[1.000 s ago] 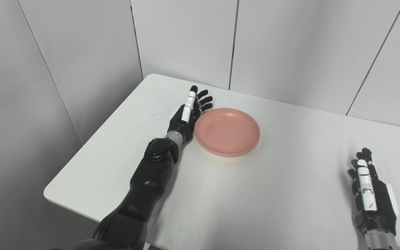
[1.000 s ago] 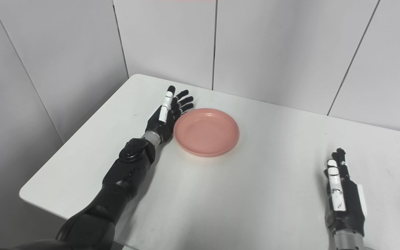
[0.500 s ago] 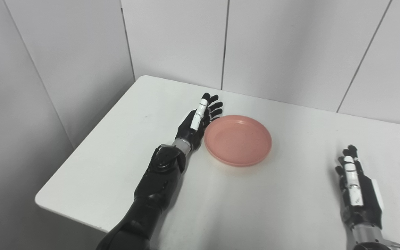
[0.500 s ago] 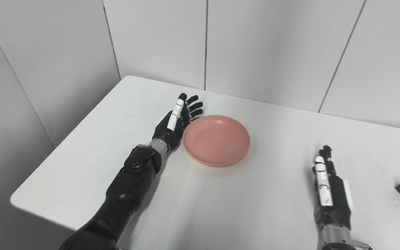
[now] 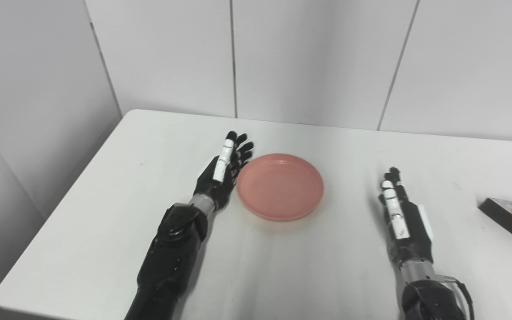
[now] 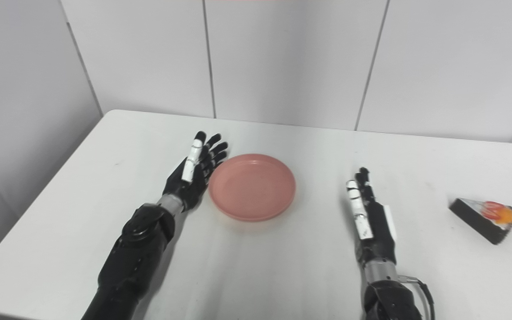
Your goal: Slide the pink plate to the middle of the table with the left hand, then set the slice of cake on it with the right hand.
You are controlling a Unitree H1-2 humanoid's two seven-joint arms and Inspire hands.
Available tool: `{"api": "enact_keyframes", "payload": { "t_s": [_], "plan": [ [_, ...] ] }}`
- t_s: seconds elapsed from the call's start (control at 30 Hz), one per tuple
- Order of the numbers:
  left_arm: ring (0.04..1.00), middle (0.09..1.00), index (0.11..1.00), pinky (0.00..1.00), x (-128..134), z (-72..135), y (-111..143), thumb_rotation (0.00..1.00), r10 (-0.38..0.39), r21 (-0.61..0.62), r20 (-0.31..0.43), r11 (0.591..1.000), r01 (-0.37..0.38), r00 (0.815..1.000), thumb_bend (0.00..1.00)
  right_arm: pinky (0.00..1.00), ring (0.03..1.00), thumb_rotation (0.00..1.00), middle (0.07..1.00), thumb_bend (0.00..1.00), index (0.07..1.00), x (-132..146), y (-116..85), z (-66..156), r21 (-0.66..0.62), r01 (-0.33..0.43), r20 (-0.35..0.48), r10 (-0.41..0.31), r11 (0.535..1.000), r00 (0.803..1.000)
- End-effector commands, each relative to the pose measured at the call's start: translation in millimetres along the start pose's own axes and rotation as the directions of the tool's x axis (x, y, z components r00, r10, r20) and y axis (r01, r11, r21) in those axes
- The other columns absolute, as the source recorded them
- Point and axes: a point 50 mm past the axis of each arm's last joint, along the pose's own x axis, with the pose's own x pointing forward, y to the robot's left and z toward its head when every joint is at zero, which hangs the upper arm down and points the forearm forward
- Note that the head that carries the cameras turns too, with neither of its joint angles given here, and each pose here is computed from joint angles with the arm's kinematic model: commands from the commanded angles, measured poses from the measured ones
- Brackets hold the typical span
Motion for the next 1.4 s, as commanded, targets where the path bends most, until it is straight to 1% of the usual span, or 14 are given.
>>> {"api": "enact_keyframes", "payload": {
  "t_s": [0.0, 0.23, 0.37, 0.5, 0.57, 0.63, 0.73, 0.97, 1.07, 1.2, 1.37],
  "plan": [
    [0.984, 0.967, 0.959, 1.00, 4.2, 15.5, -11.6, 1.00, -0.040, -0.014, 0.045, 0.999, 0.040, 0.998, 0.75, 1.00, 1.000, 0.83, 0.995, 0.55, 1.000, 12.8, 10.6, 16.7, 0.005, -0.023, 0.056, 0.022, 1.000, 0.998],
    [1.000, 0.994, 0.983, 1.00, -5.4, 8.6, -20.8, 1.00, -0.067, 0.004, 0.030, 0.998, 0.067, 0.997, 0.74, 1.00, 1.000, 0.80, 0.999, 0.59, 1.000, 15.5, 22.9, 17.0, 0.019, -0.024, 0.047, 0.023, 1.000, 0.999],
    [1.000, 0.998, 0.986, 1.00, -11.2, 5.1, -24.7, 1.00, -0.072, 0.009, 0.034, 0.997, 0.071, 0.997, 0.74, 1.00, 1.000, 0.78, 1.000, 0.56, 1.000, 16.8, 29.1, 16.6, 0.039, -0.027, 0.044, 0.025, 0.999, 0.999],
    [1.000, 1.000, 0.992, 1.00, -15.3, 2.2, -26.1, 1.00, -0.068, 0.024, 0.049, 0.997, 0.067, 0.996, 0.73, 1.00, 1.000, 0.79, 1.000, 0.54, 1.000, 18.4, 33.7, 17.0, 0.030, -0.032, 0.050, 0.031, 0.999, 0.998],
    [1.000, 0.996, 0.988, 1.00, -16.0, 1.1, -25.7, 1.00, -0.066, 0.029, 0.053, 0.998, 0.064, 0.996, 0.74, 1.00, 1.000, 0.80, 1.000, 0.53, 0.999, 19.4, 35.3, 17.2, 0.030, -0.033, 0.050, 0.032, 0.999, 0.998],
    [1.000, 0.995, 0.986, 1.00, -16.2, 0.2, -25.6, 1.00, -0.066, 0.032, 0.055, 0.997, 0.064, 0.996, 0.75, 1.00, 1.000, 0.78, 1.000, 0.53, 0.997, 20.3, 36.7, 17.5, 0.028, -0.032, 0.049, 0.030, 0.999, 0.998],
    [1.000, 0.996, 0.987, 1.00, -16.9, -1.1, -26.8, 1.00, -0.064, 0.028, 0.063, 0.998, 0.062, 0.996, 0.74, 1.00, 1.000, 0.80, 1.000, 0.55, 0.996, 21.1, 38.9, 18.4, 0.012, -0.034, 0.050, 0.033, 0.999, 0.998],
    [1.000, 1.000, 0.994, 1.00, -18.2, -6.2, -28.5, 1.00, -0.079, 0.051, 0.078, 0.996, 0.075, 0.994, 0.73, 1.00, 1.000, 0.76, 1.000, 0.56, 0.982, 24.1, 44.2, 20.2, 0.025, -0.027, 0.058, 0.025, 0.999, 0.998],
    [1.000, 1.000, 0.997, 1.00, -18.3, -6.8, -28.8, 1.00, -0.081, 0.055, 0.081, 0.996, 0.076, 0.993, 0.73, 1.00, 1.000, 0.77, 1.000, 0.54, 0.983, 24.5, 46.0, 22.2, 0.027, -0.030, 0.059, 0.028, 0.999, 0.998],
    [1.000, 1.000, 1.000, 1.00, -18.9, -8.0, -29.5, 1.00, -0.089, 0.083, 0.083, 0.993, 0.082, 0.993, 0.71, 1.00, 1.000, 0.78, 1.000, 0.55, 0.989, 25.3, 48.0, 24.6, 0.021, -0.033, 0.067, 0.031, 0.999, 0.997],
    [1.000, 1.000, 1.000, 1.00, -17.9, -10.6, -27.0, 1.00, -0.098, 0.115, 0.088, 0.989, 0.088, 0.991, 0.70, 1.00, 0.997, 0.75, 0.995, 0.55, 0.987, 27.2, 50.0, 29.1, 0.027, -0.024, 0.080, 0.022, 0.999, 0.997]
  ]
}}
